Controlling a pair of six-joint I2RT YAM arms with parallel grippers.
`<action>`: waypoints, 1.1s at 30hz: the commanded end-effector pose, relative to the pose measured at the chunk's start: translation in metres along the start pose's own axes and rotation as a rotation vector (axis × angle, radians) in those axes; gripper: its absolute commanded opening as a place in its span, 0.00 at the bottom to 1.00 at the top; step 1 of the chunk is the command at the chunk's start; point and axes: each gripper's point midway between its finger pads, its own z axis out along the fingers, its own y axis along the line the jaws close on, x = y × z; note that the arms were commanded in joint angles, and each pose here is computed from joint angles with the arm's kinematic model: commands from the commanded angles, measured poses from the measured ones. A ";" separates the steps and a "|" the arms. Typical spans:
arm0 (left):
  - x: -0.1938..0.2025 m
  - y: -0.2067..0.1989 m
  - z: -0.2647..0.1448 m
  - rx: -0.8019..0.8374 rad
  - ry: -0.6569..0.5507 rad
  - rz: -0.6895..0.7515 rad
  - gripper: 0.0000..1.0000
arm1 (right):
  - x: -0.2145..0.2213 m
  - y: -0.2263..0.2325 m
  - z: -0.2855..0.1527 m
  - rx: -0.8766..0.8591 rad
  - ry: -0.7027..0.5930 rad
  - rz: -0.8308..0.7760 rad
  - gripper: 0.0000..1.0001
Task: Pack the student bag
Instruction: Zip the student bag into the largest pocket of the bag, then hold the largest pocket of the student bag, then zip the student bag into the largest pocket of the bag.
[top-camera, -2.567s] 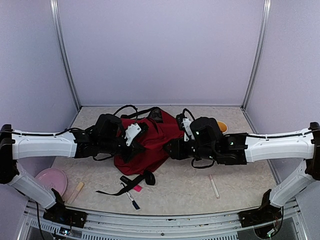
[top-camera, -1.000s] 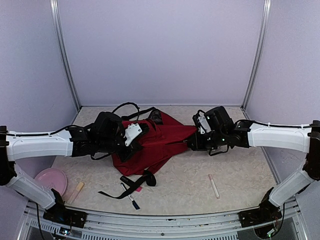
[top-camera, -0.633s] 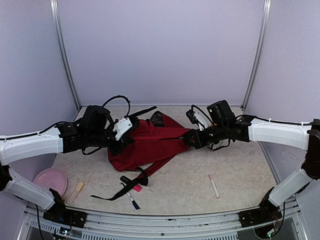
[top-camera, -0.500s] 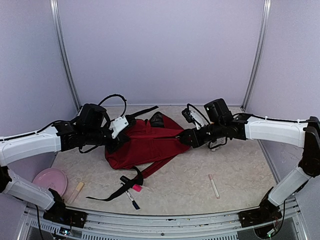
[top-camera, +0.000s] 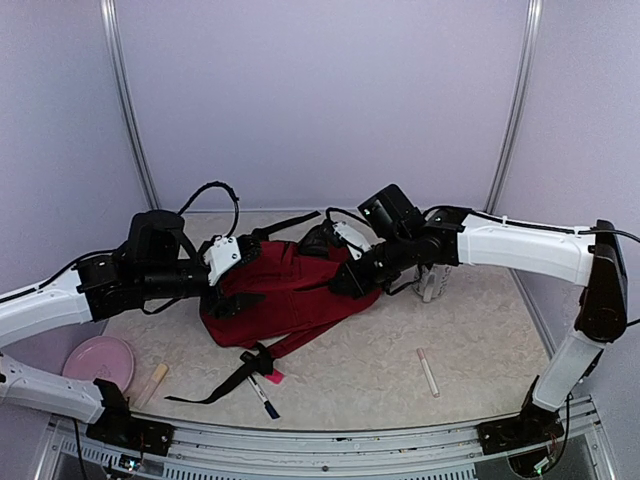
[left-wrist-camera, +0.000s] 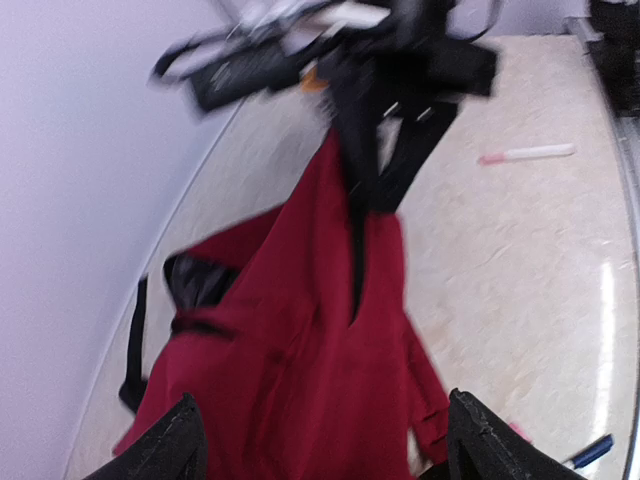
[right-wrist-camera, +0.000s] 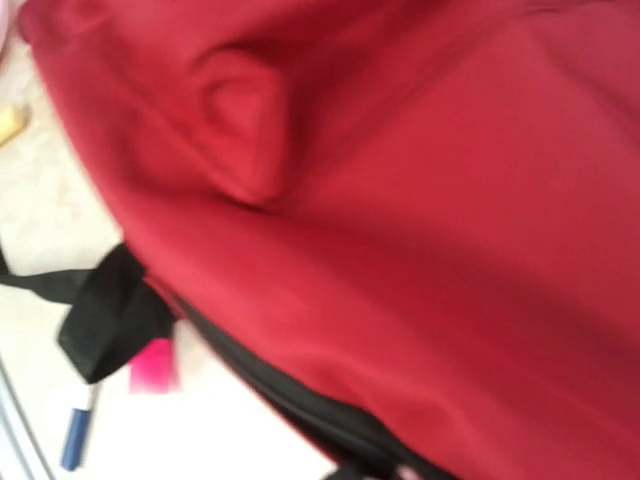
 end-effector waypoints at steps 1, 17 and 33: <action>-0.045 -0.039 0.004 0.104 -0.201 0.151 0.80 | -0.012 0.028 -0.004 -0.049 0.020 -0.050 0.00; 0.027 -0.057 0.105 0.168 0.103 0.162 0.00 | -0.014 0.010 -0.039 -0.008 0.006 0.049 0.00; 0.070 -0.040 0.062 0.148 0.248 0.136 0.00 | 0.056 -0.137 -0.097 0.340 0.100 0.176 0.00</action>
